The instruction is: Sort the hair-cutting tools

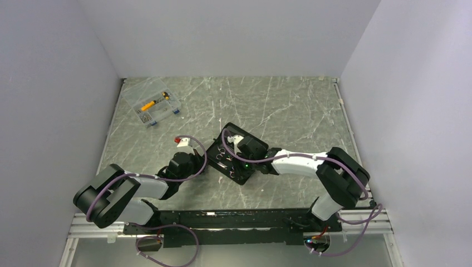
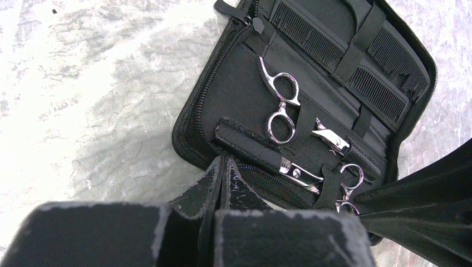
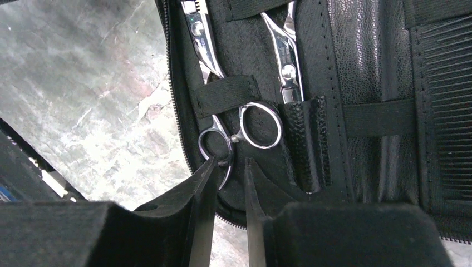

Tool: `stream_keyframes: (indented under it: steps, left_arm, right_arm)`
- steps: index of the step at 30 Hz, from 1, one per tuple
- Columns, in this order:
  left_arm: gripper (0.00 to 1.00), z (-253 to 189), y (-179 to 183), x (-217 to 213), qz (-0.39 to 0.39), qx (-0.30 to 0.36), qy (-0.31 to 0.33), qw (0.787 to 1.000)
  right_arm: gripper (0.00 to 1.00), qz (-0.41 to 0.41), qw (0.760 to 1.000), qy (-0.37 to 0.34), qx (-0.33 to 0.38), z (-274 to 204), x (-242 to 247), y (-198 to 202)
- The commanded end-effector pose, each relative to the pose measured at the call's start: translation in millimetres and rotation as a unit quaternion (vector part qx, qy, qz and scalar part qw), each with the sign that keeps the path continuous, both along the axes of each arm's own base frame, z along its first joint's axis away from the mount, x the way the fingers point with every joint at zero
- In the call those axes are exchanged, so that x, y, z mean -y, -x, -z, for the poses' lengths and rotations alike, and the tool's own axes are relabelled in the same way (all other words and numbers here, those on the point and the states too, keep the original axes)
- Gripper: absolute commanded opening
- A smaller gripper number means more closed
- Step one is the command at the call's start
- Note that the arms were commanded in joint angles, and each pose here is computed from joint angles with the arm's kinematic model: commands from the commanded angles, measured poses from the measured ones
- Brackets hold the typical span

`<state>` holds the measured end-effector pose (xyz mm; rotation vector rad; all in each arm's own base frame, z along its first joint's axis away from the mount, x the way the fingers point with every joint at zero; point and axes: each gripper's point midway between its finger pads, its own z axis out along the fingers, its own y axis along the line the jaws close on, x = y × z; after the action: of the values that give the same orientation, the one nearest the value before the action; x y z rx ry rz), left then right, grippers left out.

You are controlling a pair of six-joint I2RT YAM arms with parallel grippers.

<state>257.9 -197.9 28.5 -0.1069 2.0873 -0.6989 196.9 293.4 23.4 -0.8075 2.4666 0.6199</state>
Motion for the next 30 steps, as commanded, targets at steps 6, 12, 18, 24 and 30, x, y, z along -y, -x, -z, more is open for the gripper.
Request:
stream_keyframes:
  steps: [6,12,18,24,30]
  left_arm:
    - [0.0,26,26,0,0.041,-0.048,-0.027,0.998]
    - [0.0,27,28,4,0.049,-0.05,-0.025,0.997]
    - [0.0,28,29,6,0.056,-0.051,-0.027,0.997]
    - [0.0,26,28,5,0.053,-0.048,-0.029,0.997]
    - [0.0,23,26,3,0.046,-0.044,-0.032,0.997]
  right_arm:
    - [0.18,0.034,0.998,0.02,0.039,16,0,-31]
    - [0.12,0.035,0.998,0.02,0.046,17,-5,-37]
    - [0.11,0.039,0.997,0.034,0.064,16,-5,-47]
    - [0.21,0.033,0.997,0.025,0.059,9,-7,-44]
    - [0.31,0.035,0.997,0.016,0.064,-10,-2,-40]
